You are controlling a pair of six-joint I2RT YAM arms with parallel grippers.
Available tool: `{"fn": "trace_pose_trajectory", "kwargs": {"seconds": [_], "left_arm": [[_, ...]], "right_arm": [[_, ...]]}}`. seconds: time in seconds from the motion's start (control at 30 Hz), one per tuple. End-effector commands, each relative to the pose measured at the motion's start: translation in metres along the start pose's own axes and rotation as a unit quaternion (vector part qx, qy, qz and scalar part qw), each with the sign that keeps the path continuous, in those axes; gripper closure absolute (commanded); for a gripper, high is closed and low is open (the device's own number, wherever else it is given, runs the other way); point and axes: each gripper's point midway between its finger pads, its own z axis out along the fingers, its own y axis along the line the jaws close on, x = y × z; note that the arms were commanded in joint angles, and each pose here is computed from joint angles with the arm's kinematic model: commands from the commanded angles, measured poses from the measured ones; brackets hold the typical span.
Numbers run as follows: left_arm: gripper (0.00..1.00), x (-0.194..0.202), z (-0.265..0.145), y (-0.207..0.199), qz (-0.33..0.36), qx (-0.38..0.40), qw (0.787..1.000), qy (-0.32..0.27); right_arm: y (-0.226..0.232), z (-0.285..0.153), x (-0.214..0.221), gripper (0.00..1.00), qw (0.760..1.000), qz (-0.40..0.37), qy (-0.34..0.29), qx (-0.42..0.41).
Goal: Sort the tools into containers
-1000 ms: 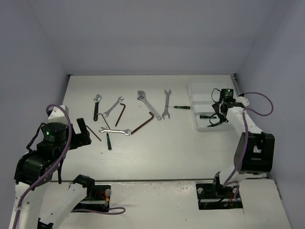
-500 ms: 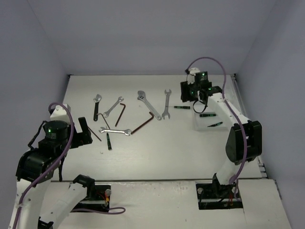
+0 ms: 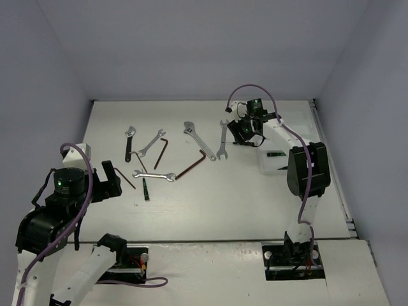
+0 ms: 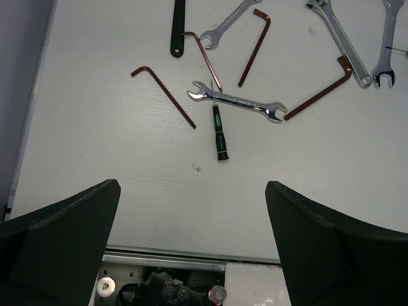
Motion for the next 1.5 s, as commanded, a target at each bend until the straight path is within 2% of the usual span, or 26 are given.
{"fn": "trace_pose_trajectory", "kwargs": {"seconds": [0.0, 0.23, 0.43, 0.5, 0.6, 0.7, 0.73, 0.77, 0.9, 1.0, 1.1, 1.13, 1.23, 1.27, 1.4, 1.47], "left_arm": [[0.03, -0.018, -0.002, -0.01, 0.004, 0.023, 0.999, -0.023], [0.02, -0.022, -0.006, -0.009, 0.009, 0.024, 0.999, -0.031], [0.03, -0.02, -0.006, -0.012, 0.011, 0.03, 0.999, -0.025], [0.03, -0.02, -0.005, -0.012, 0.011, 0.029, 0.999, -0.024], [0.03, -0.02, -0.004, -0.012, 0.009, 0.028, 0.999, -0.023], [0.03, -0.02, -0.002, -0.012, 0.008, 0.024, 0.999, -0.019], [0.03, -0.02, 0.0, -0.012, 0.008, 0.023, 1.0, -0.017], [0.03, -0.02, 0.001, -0.012, 0.007, 0.022, 1.0, -0.016], [0.03, -0.02, 0.006, -0.014, 0.005, 0.018, 1.0, -0.006], [0.03, -0.019, 0.011, -0.019, 0.004, 0.021, 1.0, 0.006], [0.03, -0.018, 0.013, -0.021, -0.002, 0.024, 1.0, 0.01], [0.03, -0.018, 0.014, -0.02, -0.003, 0.021, 1.0, 0.011], [0.03, -0.014, 0.017, -0.019, -0.001, 0.017, 1.0, 0.017], [0.03, -0.014, 0.017, -0.019, -0.001, 0.017, 1.0, 0.018], [0.03, -0.008, 0.021, -0.021, -0.007, 0.019, 0.999, 0.028], [0.03, -0.003, 0.025, -0.022, 0.001, 0.019, 0.999, 0.039]], "right_arm": [[-0.013, 0.011, -0.01, 0.48, 0.999, -0.03, -0.012, 0.001], [-0.006, 0.044, 0.018, 0.48, 0.999, -0.021, 0.02, -0.028], [-0.006, 0.056, 0.031, 0.5, 0.999, -0.012, 0.032, -0.037], [-0.003, 0.056, 0.034, 0.54, 0.999, -0.008, 0.035, -0.041], [0.004, 0.049, 0.039, 0.66, 0.998, 0.003, 0.037, -0.047], [0.014, 0.038, 0.04, 0.86, 0.998, 0.016, 0.033, -0.056], [0.015, 0.031, 0.034, 0.95, 0.998, 0.015, 0.025, -0.055], [0.018, 0.028, 0.034, 0.99, 0.998, 0.024, 0.025, -0.054], [0.018, -0.008, -0.008, 1.0, 0.997, 0.056, -0.031, -0.042], [-0.007, -0.053, -0.055, 1.0, 0.987, 0.123, -0.095, 0.03], [-0.049, -0.104, -0.072, 1.0, 0.95, 0.242, -0.15, 0.13], [-0.068, -0.116, -0.062, 1.0, 0.927, 0.298, -0.156, 0.164], [-0.106, -0.147, -0.018, 1.0, 0.841, 0.451, -0.171, 0.245], [-0.11, -0.154, 0.0, 1.0, 0.823, 0.475, -0.169, 0.259], [-0.129, -0.182, 0.088, 1.0, 0.687, 0.617, -0.172, 0.344], [-0.13, -0.189, 0.113, 1.0, 0.646, 0.648, -0.175, 0.363]]}}
